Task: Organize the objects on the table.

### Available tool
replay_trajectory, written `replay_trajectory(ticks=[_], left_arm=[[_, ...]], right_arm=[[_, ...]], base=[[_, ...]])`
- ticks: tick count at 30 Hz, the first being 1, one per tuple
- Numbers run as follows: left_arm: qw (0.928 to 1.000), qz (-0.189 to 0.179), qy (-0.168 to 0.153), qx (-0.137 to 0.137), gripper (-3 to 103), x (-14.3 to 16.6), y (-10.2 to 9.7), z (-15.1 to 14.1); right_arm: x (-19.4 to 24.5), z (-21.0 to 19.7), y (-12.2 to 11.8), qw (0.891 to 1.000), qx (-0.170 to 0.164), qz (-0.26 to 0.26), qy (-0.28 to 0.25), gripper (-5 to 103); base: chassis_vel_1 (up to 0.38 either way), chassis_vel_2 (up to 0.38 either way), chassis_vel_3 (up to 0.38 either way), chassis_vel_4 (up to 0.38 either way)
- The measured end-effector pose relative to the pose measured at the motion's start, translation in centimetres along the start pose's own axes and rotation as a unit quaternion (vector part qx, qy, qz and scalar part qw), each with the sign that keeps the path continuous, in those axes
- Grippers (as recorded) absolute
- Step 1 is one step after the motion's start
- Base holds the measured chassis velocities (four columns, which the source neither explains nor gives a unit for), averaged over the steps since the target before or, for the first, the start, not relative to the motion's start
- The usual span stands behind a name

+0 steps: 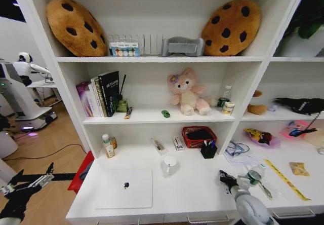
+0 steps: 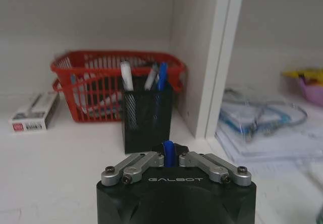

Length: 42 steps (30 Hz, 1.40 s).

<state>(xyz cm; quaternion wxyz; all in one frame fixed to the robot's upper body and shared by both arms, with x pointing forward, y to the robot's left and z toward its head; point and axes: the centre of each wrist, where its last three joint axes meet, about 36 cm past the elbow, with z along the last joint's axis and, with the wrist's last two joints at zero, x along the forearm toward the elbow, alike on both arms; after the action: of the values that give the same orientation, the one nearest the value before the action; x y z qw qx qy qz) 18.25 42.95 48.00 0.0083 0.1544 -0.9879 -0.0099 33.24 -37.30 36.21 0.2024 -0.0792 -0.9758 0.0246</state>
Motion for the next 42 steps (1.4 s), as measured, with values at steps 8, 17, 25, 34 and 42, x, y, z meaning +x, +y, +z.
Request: replay_trajectory(ticks=[8, 17, 25, 34, 42], left_arm=[[1.0000, 0.000, 0.000, 0.000, 100, 0.0, 0.0, 0.0], [1.0000, 0.000, 0.000, 0.000, 100, 0.0, 0.0, 0.0], [1.0000, 0.000, 0.000, 0.000, 100, 0.0, 0.0, 0.0], [1.0000, 0.000, 0.000, 0.000, 100, 0.0, 0.0, 0.0], [1.0000, 0.000, 0.000, 0.000, 100, 0.0, 0.0, 0.0]], right_arm=[[-3.0, -2.8, 1.2, 0.981, 0.072, -0.031, -0.177, 8], [-10.2, -4.7, 0.0, 0.946, 0.167, -0.034, -0.276, 8], [-15.4, -5.6, 0.4, 0.938, 0.180, -0.042, -0.292, 8], [-18.7, -4.8, 1.5, 0.941, 0.181, -0.051, -0.283, 8], [-20.0, -4.4, 2.0, 0.943, 0.174, -0.054, -0.280, 7]], base=[[0.000, 0.000, 0.000, 0.000], [0.000, 0.000, 0.000, 0.000], [0.000, 0.000, 0.000, 0.000], [0.000, 0.000, 0.000, 0.000], [0.000, 0.000, 0.000, 0.000]])
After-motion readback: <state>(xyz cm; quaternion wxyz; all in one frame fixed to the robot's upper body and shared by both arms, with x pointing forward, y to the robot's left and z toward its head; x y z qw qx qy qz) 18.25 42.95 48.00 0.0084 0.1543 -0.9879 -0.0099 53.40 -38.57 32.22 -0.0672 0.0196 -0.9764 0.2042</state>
